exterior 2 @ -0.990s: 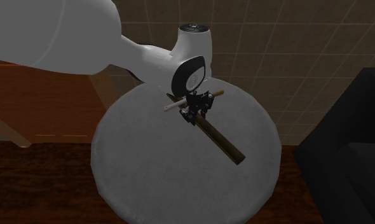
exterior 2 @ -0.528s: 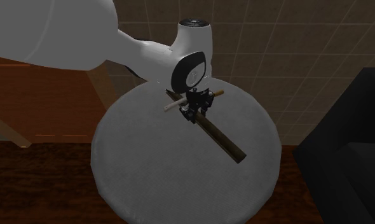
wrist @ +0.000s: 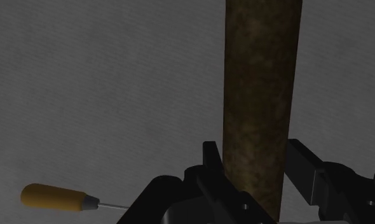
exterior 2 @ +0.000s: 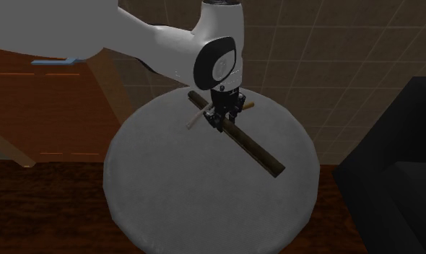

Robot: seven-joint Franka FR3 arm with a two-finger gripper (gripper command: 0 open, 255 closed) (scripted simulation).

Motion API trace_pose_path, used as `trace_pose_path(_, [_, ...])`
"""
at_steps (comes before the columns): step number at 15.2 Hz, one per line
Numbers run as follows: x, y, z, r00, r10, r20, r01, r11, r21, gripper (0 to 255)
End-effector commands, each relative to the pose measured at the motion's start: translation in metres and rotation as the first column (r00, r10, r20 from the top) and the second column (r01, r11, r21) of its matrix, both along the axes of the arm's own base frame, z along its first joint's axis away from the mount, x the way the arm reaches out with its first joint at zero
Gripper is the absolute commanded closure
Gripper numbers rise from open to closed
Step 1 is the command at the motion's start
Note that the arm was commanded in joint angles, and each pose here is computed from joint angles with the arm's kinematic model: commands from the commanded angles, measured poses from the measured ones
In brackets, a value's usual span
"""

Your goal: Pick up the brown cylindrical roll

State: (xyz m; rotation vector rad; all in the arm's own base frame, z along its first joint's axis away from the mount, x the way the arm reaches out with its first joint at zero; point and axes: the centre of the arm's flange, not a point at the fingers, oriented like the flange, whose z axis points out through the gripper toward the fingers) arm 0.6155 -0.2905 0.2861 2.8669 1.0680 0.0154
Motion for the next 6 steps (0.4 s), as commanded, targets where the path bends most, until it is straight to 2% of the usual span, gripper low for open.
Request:
trace_pose_path(1, [0.000, 0.000, 0.011, 1.000, 0.000, 0.000, 0.000, 1.000, 0.000, 255])
trace_pose_path(6, [0.000, 0.000, 0.027, 1.000, 0.000, 0.000, 0.000, 1.000, 0.000, 255])
